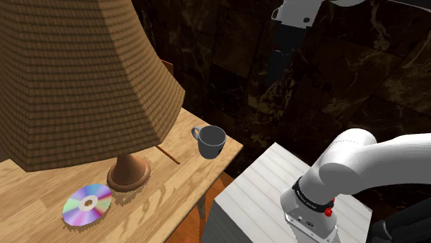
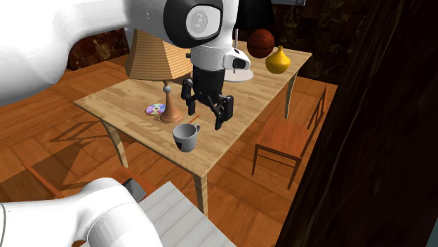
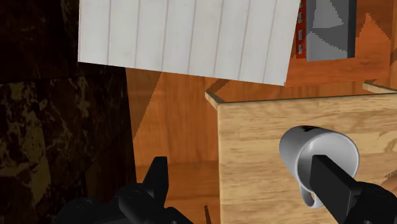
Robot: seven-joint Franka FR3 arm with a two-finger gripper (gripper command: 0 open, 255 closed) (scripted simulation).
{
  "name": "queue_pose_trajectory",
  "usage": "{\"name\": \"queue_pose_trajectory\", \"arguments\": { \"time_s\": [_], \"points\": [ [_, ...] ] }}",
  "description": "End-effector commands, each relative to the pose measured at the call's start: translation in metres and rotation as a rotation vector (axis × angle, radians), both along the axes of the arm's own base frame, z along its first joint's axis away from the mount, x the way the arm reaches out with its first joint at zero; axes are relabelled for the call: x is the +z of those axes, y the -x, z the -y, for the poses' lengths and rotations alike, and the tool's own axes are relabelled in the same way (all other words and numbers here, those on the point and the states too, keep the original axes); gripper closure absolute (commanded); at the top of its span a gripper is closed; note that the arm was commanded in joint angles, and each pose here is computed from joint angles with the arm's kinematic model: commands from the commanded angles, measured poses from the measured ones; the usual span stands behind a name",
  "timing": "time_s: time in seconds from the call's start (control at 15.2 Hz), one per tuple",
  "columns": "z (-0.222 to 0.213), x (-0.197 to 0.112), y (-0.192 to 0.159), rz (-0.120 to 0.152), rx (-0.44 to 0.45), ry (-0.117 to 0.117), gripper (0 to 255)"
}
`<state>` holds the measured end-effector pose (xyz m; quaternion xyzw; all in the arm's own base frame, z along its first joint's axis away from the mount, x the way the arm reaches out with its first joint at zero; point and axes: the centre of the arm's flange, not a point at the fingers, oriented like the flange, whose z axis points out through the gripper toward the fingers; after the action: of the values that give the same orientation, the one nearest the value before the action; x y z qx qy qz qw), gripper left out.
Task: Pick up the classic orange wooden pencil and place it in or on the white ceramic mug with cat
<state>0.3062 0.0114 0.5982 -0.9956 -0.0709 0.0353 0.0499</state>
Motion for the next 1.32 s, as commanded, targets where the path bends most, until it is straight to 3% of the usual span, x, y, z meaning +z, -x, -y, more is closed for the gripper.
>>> {"name": "queue_pose_trajectory", "arguments": {
  "time_s": [0.0,1.25],
  "points": [
    [0.000,0.000,0.000,0.000,0.000,0.000,0],
    [-0.233,-0.120,-0.078,0.056,0.013,0.196,0]
  ]
}}
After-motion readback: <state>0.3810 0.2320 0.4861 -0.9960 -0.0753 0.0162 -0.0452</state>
